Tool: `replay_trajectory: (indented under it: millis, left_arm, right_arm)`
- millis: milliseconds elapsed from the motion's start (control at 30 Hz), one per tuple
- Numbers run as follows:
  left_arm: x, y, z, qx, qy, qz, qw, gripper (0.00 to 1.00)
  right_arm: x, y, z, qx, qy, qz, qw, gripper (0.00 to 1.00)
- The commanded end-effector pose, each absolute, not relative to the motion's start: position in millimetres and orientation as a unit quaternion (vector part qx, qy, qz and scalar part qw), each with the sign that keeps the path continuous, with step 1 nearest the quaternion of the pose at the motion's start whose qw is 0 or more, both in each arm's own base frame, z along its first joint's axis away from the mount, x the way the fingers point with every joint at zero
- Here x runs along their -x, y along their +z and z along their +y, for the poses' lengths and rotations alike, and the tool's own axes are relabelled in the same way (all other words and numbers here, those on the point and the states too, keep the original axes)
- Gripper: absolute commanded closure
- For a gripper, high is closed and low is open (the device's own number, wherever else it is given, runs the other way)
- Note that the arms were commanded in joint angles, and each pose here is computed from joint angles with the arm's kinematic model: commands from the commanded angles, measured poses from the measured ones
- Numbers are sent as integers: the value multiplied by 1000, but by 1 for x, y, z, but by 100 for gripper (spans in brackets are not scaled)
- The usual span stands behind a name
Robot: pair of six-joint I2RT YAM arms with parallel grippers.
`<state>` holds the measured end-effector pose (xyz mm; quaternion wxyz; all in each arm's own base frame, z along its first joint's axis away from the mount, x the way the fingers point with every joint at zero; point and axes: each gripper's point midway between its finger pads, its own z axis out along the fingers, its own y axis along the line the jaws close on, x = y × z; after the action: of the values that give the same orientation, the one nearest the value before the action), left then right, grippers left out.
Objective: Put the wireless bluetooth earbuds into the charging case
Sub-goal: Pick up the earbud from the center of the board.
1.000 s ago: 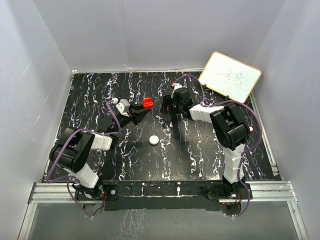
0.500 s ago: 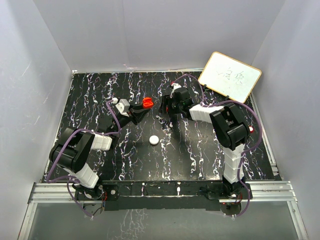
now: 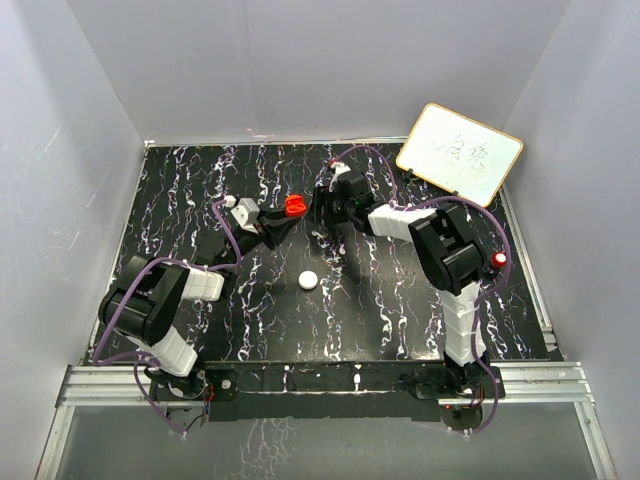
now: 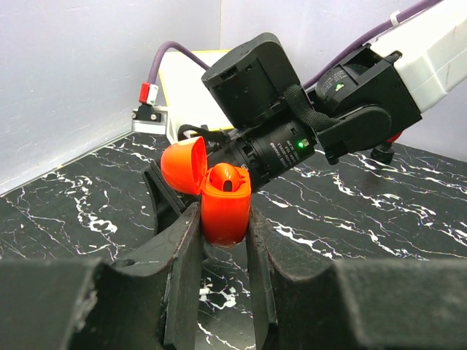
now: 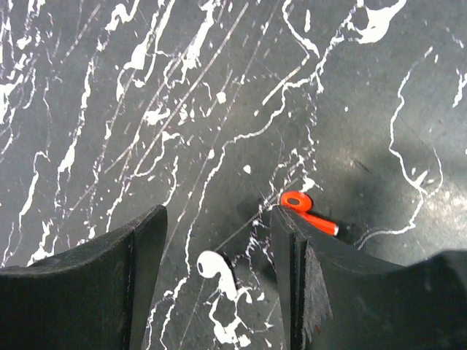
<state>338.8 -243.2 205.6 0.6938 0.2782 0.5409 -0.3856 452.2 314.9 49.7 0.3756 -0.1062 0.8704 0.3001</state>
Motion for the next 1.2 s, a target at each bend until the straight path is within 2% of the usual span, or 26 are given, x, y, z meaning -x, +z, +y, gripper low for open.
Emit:
replay_trajectory:
  millis: [0,233,367,867,1167]
  left_arm:
    - [-323,265,-234,-293,-370,441,763,100]
    - [-321,270,-229,-291,-364,438,769,100]
    - [-321,272,-226,-289,-361,436,772,100]
    - [-323,269,-225,-288,-361,441,770,100]
    - [-323,268,-224,-288,-360,441,770,100]
  right_arm:
    - [-476,86,329,115,319,841,421,44]
    - [-486,105,310,113,266,839,460,45]
    - [-488,101,300,120,228,851,457,50]
    - [-485,110,282,144,141,853,481,50]
    - [-481,110,265,206,76,856,468,55]
